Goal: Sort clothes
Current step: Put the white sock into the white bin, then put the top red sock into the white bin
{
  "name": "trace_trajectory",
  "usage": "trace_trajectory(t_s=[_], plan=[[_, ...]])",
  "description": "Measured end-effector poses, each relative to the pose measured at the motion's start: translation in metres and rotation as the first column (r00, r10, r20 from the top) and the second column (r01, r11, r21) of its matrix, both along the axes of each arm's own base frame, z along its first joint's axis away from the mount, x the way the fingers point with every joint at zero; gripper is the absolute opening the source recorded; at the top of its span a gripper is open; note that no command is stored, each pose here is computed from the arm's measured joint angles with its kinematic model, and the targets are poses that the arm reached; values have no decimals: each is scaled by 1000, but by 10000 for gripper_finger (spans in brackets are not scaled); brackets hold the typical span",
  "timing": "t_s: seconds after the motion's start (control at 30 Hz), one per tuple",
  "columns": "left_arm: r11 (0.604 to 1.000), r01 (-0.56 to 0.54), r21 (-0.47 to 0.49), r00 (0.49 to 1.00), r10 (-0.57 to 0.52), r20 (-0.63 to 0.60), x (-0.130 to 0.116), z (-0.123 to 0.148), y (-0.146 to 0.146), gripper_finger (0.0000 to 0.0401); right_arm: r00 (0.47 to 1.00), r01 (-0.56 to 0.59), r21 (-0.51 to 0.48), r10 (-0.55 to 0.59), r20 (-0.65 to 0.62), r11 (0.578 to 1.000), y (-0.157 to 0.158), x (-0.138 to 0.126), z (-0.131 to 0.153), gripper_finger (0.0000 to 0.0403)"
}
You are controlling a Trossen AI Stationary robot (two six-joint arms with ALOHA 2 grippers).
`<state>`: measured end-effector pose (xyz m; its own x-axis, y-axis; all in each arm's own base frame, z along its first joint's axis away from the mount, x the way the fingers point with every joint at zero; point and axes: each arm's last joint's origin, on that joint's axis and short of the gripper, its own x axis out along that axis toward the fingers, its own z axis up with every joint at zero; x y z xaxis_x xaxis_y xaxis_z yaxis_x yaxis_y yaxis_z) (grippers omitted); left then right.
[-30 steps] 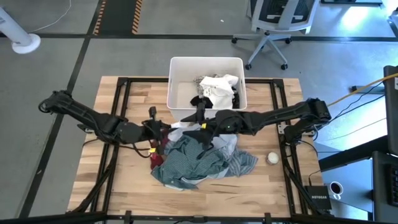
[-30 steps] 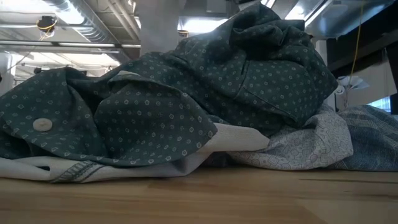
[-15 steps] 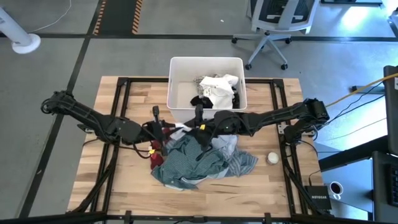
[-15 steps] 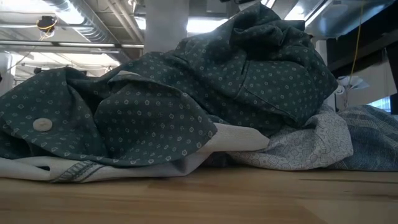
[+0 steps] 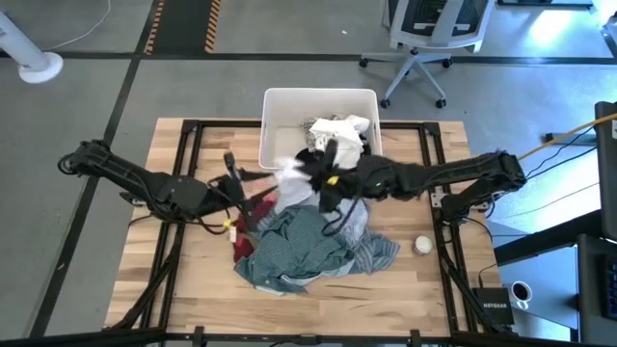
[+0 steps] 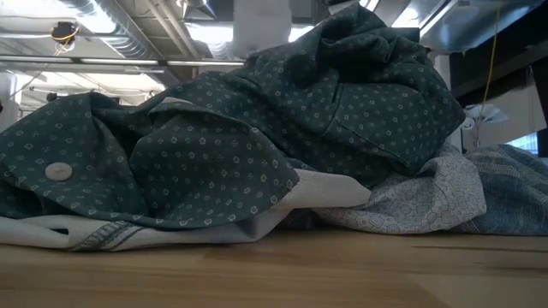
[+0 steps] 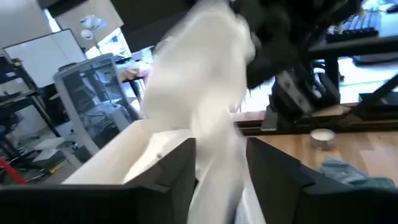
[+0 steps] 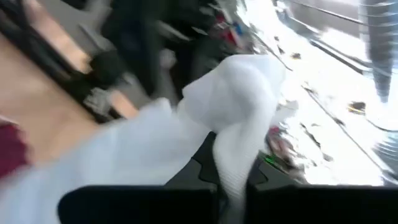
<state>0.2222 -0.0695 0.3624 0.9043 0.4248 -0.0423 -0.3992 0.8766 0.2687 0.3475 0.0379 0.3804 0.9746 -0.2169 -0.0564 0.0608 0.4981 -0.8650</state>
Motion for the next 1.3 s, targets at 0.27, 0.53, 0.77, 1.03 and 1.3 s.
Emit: trace_trajectory(t_s=[0.27,0.53,0.77,1.03,1.3], plan=[[998,-14,-63,999,12,-41,-20,1,8,177,960,280,-149,-276,48,948,-25,-32,64,20],[998,-29,-62,992,21,-126,-21,-9,9,174,907,421,-79,-422,13,903,-87,-37,63,30],[997,-33,-69,990,23,-139,-22,-11,10,175,876,481,84,-473,-97,873,-135,-39,25,70],[995,-44,-84,990,32,-139,-20,-12,11,171,847,499,140,-446,-291,855,-148,-43,-3,171],[987,-99,-122,977,74,-199,-22,-21,17,171,813,503,143,-410,-415,853,-130,-61,32,271]])
